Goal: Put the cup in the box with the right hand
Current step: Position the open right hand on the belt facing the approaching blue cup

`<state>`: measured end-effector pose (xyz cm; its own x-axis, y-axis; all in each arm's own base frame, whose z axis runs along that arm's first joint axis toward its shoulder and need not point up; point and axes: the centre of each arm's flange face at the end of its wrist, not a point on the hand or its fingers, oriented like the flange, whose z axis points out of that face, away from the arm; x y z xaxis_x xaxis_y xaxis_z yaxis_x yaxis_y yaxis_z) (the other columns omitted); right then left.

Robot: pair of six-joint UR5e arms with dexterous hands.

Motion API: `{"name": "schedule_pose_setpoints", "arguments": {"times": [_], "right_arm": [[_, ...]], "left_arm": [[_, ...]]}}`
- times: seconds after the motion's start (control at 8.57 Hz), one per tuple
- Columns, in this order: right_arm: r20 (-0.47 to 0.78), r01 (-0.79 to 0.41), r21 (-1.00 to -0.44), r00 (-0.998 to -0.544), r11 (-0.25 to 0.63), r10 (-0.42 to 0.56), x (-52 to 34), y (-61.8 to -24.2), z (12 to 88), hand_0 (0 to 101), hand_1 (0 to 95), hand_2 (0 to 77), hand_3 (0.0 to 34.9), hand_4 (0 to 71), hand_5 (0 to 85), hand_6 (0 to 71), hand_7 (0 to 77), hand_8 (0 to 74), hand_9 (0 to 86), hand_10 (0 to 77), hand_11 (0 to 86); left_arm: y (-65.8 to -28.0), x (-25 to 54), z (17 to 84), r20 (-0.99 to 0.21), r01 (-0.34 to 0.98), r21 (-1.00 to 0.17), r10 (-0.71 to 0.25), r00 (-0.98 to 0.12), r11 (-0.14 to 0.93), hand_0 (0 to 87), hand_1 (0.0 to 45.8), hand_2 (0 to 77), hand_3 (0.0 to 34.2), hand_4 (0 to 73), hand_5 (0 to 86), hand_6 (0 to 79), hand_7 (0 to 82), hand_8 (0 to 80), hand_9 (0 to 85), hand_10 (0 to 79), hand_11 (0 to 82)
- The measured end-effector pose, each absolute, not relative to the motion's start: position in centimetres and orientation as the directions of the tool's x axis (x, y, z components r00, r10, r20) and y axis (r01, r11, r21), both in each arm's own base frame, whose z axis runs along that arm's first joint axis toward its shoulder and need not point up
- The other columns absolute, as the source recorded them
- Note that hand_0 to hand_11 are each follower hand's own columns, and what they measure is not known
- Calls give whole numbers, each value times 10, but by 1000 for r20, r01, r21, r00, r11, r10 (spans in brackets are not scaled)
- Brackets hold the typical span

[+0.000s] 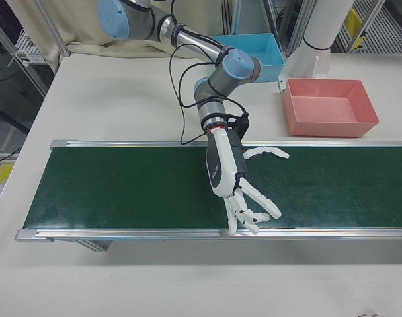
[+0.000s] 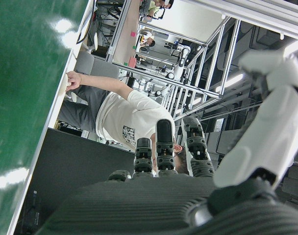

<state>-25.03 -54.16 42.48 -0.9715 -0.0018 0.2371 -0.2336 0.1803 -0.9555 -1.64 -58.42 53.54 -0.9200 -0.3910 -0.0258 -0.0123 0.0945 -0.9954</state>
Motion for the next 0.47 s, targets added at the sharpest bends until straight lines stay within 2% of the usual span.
{"name": "schedule_pose_setpoints", "arguments": {"times": [0.12, 0.23, 0.35, 0.47], "right_arm": [[238, -233, -955, -971, 183, 2, -253, -542, 426, 441, 11, 245, 0, 136, 11, 93, 436, 82, 191, 0, 5], [237, -233, -955, -971, 185, 4, -254, -541, 426, 421, 11, 120, 0, 147, 11, 87, 431, 82, 191, 0, 5], [235, -230, -955, -972, 188, 5, -254, -541, 425, 449, 5, 16, 21, 98, 11, 22, 300, 54, 147, 0, 5], [234, -228, -955, -972, 190, 6, -254, -541, 424, 449, 5, 16, 21, 98, 11, 22, 300, 54, 147, 0, 5]], "left_arm": [[-584, -16, 536, -26, -12, -995, -391, -920, 94, 0, 5, 5, 0, 0, 0, 0, 0, 0, 0, 0, 0], [-584, -16, 536, -26, -12, -995, -391, -920, 94, 0, 5, 5, 0, 0, 0, 0, 0, 0, 0, 0, 0], [-584, -16, 536, -26, -12, -995, -391, -920, 94, 0, 5, 5, 0, 0, 0, 0, 0, 0, 0, 0, 0], [-584, -16, 536, -26, -12, -996, -391, -920, 94, 0, 5, 5, 0, 0, 0, 0, 0, 0, 0, 0, 0]]}}
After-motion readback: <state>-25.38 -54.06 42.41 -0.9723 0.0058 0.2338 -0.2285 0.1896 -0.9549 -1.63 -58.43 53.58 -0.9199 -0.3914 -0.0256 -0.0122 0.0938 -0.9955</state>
